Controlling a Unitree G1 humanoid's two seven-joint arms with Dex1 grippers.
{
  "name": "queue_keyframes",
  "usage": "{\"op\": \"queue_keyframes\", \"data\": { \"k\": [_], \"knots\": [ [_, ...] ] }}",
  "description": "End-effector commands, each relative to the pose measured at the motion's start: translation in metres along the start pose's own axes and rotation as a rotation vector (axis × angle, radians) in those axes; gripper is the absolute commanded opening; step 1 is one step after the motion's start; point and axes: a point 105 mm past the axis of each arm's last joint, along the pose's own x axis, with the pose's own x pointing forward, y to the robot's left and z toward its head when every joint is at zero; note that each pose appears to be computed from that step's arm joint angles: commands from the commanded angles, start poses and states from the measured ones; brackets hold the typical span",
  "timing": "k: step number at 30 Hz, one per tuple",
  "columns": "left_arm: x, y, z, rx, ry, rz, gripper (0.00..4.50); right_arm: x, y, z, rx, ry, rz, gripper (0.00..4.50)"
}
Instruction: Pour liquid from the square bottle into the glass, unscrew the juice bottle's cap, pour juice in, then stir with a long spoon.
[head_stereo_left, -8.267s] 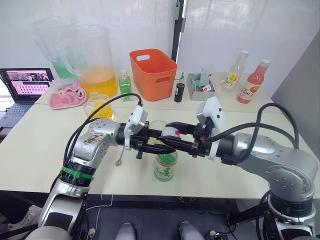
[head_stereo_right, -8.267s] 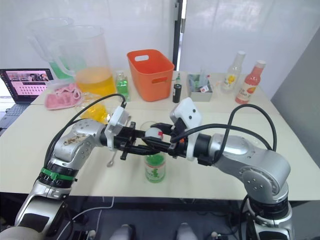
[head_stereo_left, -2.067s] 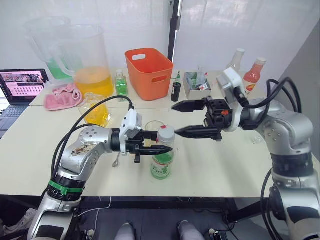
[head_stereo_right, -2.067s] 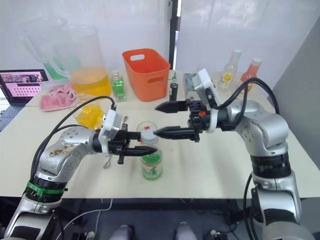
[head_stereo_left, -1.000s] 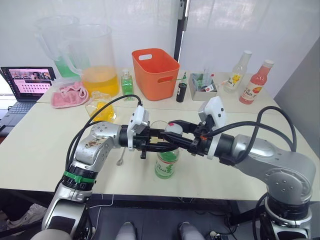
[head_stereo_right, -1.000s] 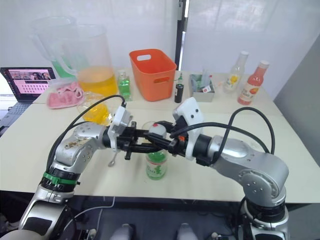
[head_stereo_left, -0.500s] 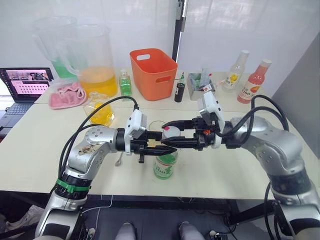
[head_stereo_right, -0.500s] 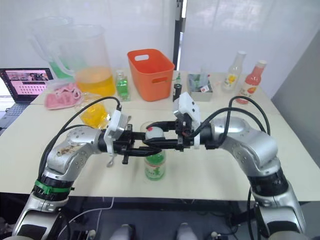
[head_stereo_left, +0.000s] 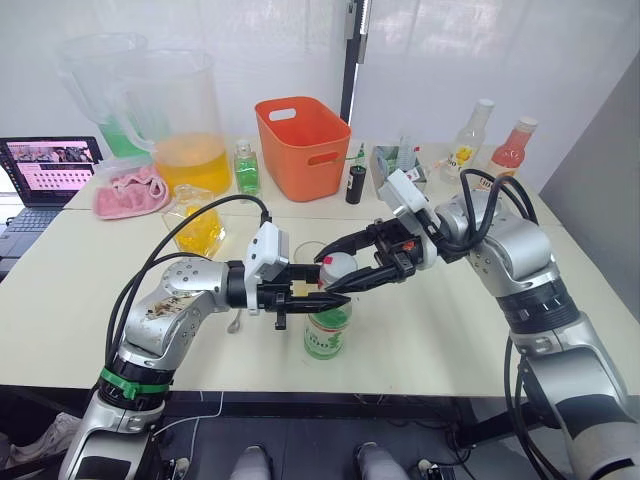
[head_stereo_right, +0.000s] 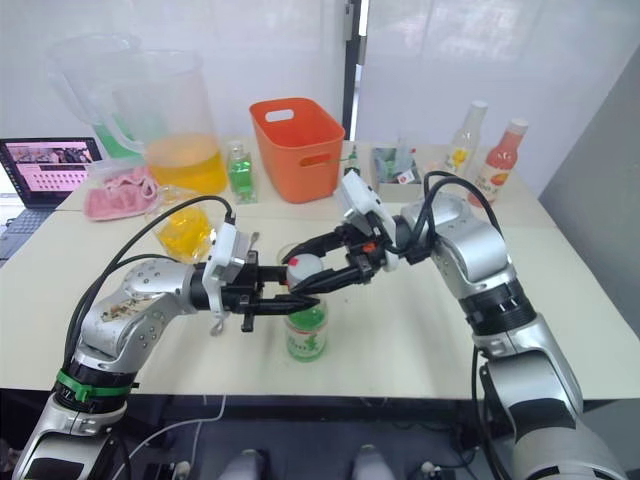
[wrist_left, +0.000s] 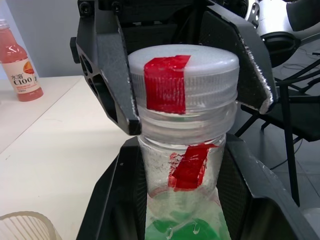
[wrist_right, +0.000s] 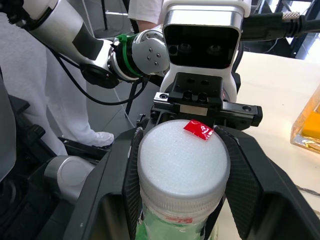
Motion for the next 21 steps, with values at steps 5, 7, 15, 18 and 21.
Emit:
{"op": "queue_keyframes", "data": {
  "k": [5,7,15,18,21],
  "knots": [
    [-0.007,0.005,-0.004,-0.009,0.019,0.033,1.41,-0.003,-0.001,0.02,-0.059,-0.001,-0.018,4.48],
    [-0.007,0.004,-0.005,-0.01,0.018,0.032,1.41,-0.003,0.0,0.029,-0.069,-0.018,-0.025,4.48],
    [-0.004,0.003,-0.004,-0.015,0.008,0.015,1.41,-0.019,0.007,0.045,0.037,-0.096,-0.238,4.48],
    [-0.001,0.002,-0.005,-0.024,0.001,-0.004,1.41,-0.023,0.011,0.043,0.113,-0.115,-0.359,4.48],
    [0.002,0.002,-0.005,-0.025,-0.005,-0.026,1.41,-0.025,0.016,0.033,0.171,-0.092,-0.465,4.48]
  ]
}}
